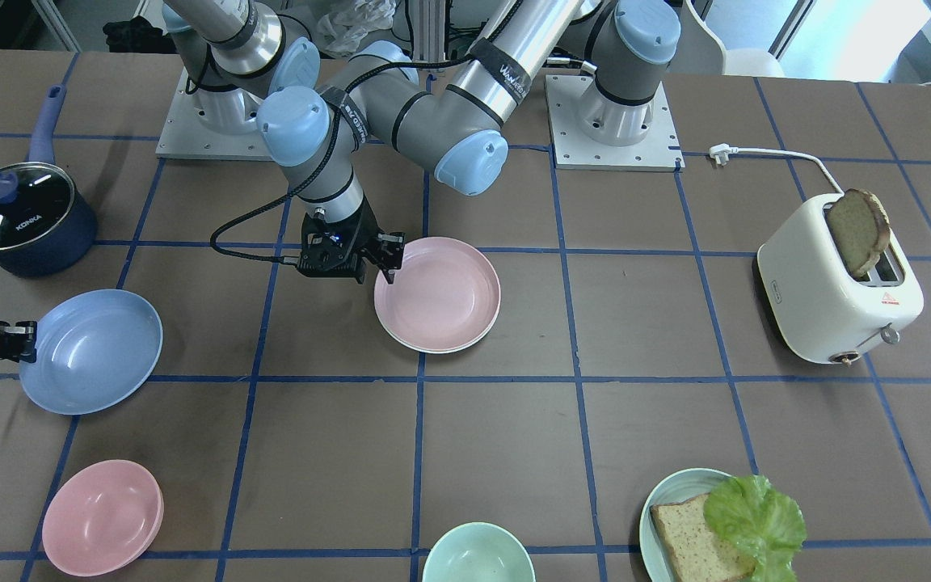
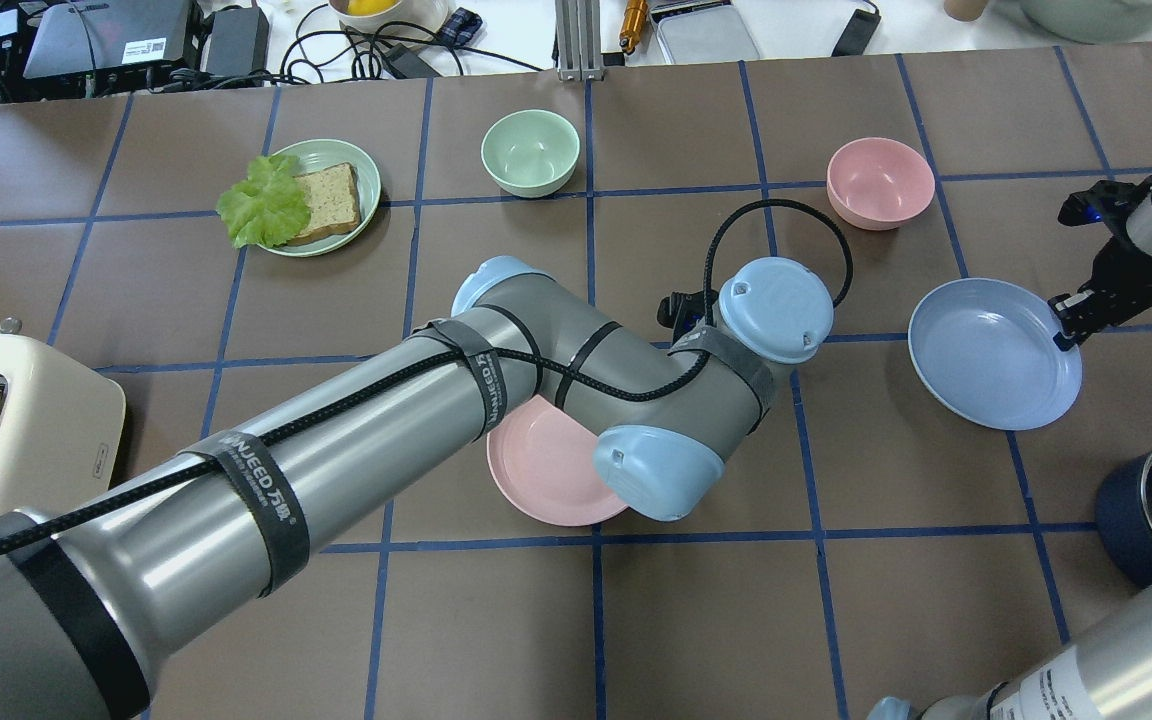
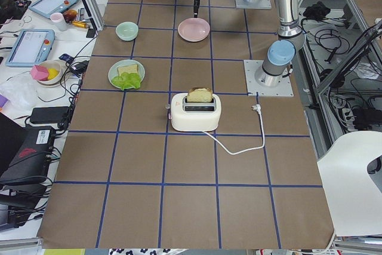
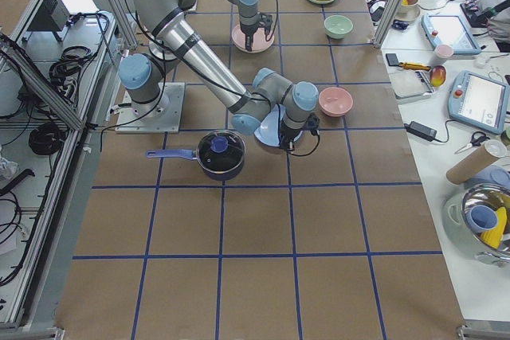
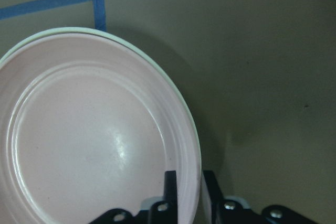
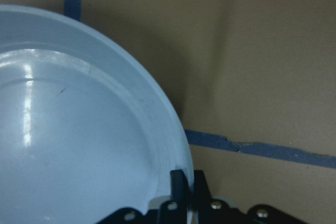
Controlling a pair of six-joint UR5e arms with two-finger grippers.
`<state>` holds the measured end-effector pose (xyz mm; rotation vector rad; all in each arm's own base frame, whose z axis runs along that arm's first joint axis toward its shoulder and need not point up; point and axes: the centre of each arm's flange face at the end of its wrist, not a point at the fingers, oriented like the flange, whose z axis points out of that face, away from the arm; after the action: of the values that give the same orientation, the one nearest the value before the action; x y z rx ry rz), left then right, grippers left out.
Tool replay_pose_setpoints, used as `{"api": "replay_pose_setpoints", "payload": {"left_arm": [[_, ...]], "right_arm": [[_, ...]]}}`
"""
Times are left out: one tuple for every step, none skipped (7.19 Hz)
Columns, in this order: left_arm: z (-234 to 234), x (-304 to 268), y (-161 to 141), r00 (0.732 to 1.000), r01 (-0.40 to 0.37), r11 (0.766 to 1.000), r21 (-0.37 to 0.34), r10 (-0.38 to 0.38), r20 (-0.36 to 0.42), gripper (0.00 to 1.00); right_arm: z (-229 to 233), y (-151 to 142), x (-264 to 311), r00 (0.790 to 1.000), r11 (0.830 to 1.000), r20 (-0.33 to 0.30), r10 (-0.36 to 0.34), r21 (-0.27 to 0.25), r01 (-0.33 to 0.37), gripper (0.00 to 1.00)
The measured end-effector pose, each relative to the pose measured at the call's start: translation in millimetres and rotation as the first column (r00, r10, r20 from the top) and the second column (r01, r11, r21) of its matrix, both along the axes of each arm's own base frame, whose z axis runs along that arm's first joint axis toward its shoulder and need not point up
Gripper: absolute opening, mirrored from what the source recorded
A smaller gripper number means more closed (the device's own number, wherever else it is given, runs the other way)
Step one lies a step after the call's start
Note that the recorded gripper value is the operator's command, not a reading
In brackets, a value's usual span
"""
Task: Stack three plates with pink and blue
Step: 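Carry blue plate onto pink plate with right gripper while left gripper lifts away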
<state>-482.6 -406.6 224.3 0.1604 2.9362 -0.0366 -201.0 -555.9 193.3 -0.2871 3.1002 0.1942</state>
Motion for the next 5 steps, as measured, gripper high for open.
{"api": "replay_pose_setpoints", "payload": {"left_arm": [[13, 0, -2, 1.0, 0.008, 1.0, -0.012, -0.008, -0.013, 1.0], [31, -2, -8, 0.999, 0.012, 0.999, -0.032, -0.013, -0.031, 1.0], [55, -5, -13, 0.999, 0.012, 0.998, -0.053, -0.015, -0.047, 1.0], [80, -6, -15, 0.998, 0.011, 0.998, -0.069, -0.015, -0.06, 1.0], [103, 0, -16, 0.997, 0.003, 0.997, -0.081, -0.009, -0.075, 1.0]], "right_arm": [[10, -2, 3, 1.0, 1.0, 0.02, -0.001, -0.006, 0.001, 0.0], [30, -9, 10, 0.999, 1.0, 0.055, 0.0, -0.012, 0.001, 0.0], [55, -20, 26, 0.995, 1.0, 0.102, -0.002, -0.008, 0.003, 0.0], [76, -31, 45, 0.989, 1.0, 0.151, -0.01, 0.01, 0.008, 0.0], [95, -37, 65, 0.982, 0.999, 0.189, -0.02, 0.031, 0.015, 0.0]]}}
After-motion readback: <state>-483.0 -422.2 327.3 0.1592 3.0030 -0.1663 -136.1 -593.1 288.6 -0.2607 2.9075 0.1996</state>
